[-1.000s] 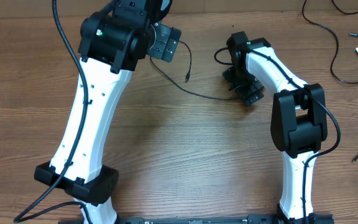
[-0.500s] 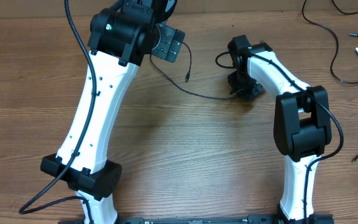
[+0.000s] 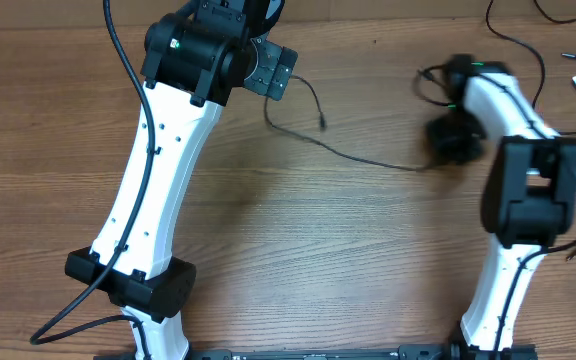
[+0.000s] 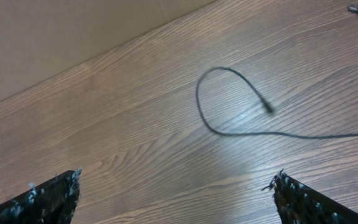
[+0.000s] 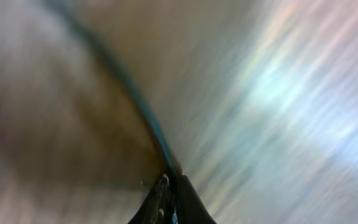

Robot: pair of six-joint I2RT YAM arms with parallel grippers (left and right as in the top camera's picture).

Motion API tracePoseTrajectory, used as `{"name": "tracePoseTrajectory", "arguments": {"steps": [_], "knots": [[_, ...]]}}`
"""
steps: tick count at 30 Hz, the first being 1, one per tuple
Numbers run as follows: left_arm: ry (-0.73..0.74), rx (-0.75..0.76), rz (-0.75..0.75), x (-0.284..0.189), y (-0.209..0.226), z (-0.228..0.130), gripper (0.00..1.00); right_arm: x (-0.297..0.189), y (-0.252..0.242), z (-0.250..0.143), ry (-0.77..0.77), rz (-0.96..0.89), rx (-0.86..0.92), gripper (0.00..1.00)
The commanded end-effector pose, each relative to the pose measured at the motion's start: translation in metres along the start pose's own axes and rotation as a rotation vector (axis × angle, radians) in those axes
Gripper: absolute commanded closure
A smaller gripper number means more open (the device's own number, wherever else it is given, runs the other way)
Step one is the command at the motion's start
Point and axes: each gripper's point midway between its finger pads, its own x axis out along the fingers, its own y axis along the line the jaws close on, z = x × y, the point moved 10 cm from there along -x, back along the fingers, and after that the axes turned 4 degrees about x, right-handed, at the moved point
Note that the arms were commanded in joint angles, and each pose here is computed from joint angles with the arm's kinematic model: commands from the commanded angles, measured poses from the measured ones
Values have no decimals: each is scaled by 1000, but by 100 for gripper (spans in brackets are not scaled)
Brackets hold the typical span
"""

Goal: Untangle cables

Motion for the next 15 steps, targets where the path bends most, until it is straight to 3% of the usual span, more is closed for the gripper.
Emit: {"name": "tracePoseTrajectory", "arguments": {"steps": [1, 7, 15], "knots": [[13, -11, -2, 6, 1, -1, 0, 18, -22, 38, 29, -74, 85, 96], [2, -14, -2, 6, 1, 1, 1, 24, -59, 79, 68, -127, 208, 96], [-2, -15, -1, 6, 1, 2, 0, 28, -97, 114, 10, -222, 294, 96]]}}
